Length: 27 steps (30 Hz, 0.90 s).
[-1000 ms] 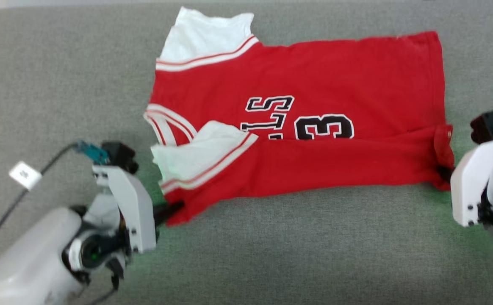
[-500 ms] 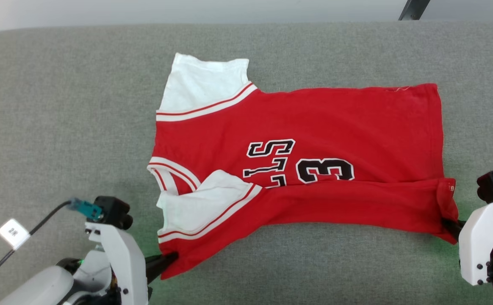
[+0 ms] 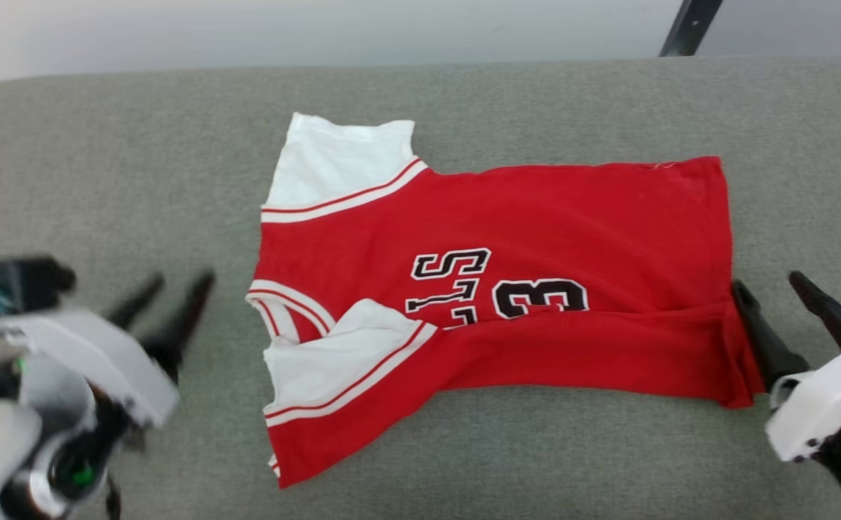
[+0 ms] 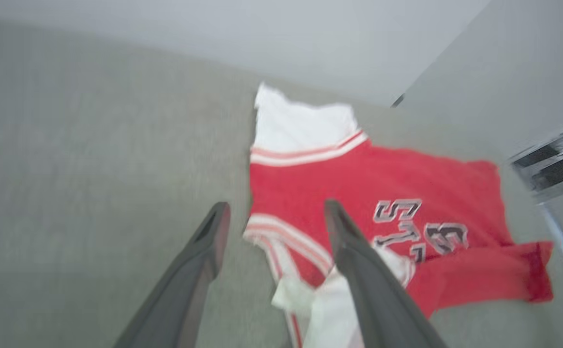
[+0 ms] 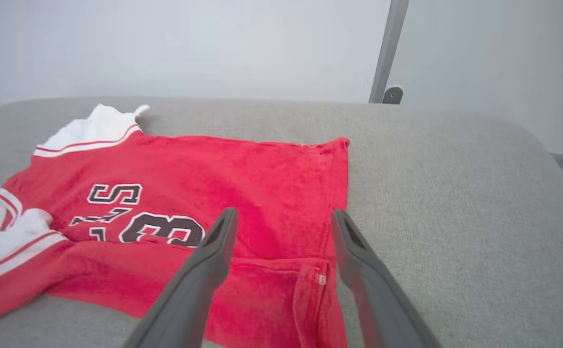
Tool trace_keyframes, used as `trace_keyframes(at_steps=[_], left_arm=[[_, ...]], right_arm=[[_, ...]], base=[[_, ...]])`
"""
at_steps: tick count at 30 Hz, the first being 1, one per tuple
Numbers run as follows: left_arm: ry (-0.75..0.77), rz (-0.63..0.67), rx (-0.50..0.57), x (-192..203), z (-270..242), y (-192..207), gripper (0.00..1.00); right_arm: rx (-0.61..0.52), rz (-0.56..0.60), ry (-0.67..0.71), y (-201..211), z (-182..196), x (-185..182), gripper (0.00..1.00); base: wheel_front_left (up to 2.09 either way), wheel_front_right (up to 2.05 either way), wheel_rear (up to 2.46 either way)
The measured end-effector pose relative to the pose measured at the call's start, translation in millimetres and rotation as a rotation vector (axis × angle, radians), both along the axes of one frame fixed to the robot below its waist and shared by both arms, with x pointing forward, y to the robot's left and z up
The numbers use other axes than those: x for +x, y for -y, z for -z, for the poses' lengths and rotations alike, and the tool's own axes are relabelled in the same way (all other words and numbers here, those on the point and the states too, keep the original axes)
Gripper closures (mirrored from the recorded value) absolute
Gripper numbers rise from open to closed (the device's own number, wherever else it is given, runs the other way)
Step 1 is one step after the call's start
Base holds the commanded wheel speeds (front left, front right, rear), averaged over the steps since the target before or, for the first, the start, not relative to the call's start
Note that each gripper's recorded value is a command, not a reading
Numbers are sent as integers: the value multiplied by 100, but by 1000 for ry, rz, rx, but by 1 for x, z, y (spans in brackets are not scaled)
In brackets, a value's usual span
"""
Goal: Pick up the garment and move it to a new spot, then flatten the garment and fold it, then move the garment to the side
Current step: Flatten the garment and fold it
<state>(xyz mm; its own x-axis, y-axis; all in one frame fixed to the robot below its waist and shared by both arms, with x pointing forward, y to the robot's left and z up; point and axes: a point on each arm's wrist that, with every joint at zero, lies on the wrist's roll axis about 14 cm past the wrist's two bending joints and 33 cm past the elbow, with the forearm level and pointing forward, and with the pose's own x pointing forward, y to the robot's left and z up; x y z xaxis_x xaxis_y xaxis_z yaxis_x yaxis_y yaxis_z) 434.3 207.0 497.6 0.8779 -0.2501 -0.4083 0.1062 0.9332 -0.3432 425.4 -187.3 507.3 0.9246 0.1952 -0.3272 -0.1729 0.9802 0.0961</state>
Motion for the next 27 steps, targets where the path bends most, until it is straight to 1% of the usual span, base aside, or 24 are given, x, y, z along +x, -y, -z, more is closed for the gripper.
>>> trace_keyframes(at_steps=[2,3,4,6,7,11,14,17,20,24,27], left_arm=[[121,-50,-57,20,-25,0,0],[162,-72,-62,28,-31,-2,0],[197,-72,-35,35,-37,-4,0],[255,-78,-32,53,-49,-7,0],[274,-70,-36,63,-54,-5,0],[303,-37,2,102,-64,-2,0],[296,-2,74,134,-64,-2,0],[261,26,125,164,-56,0,0],[167,72,127,184,-33,15,0],[-37,149,185,195,16,27,0],[-212,194,189,194,51,36,0]], right_arm=[[25,3,61,-6,-8,1,0],[40,7,92,-9,-12,2,0],[48,9,118,-11,-15,4,0],[69,9,162,-17,-20,7,0],[82,6,173,-21,-20,9,0],[107,2,192,-30,-16,13,0],[116,4,188,-33,-10,17,0],[116,19,190,-29,-4,20,0],[112,38,169,-23,6,18,0],[107,65,142,-15,19,17,0],[101,79,128,-10,26,18,0]], base=[[0,0,0],[0,0,0],[0,0,0],[0,0,0],[0,0,0],[0,0,0],[0,0,0],[0,0,0],[0,0,0],[0,0,0],[0,0,0]])
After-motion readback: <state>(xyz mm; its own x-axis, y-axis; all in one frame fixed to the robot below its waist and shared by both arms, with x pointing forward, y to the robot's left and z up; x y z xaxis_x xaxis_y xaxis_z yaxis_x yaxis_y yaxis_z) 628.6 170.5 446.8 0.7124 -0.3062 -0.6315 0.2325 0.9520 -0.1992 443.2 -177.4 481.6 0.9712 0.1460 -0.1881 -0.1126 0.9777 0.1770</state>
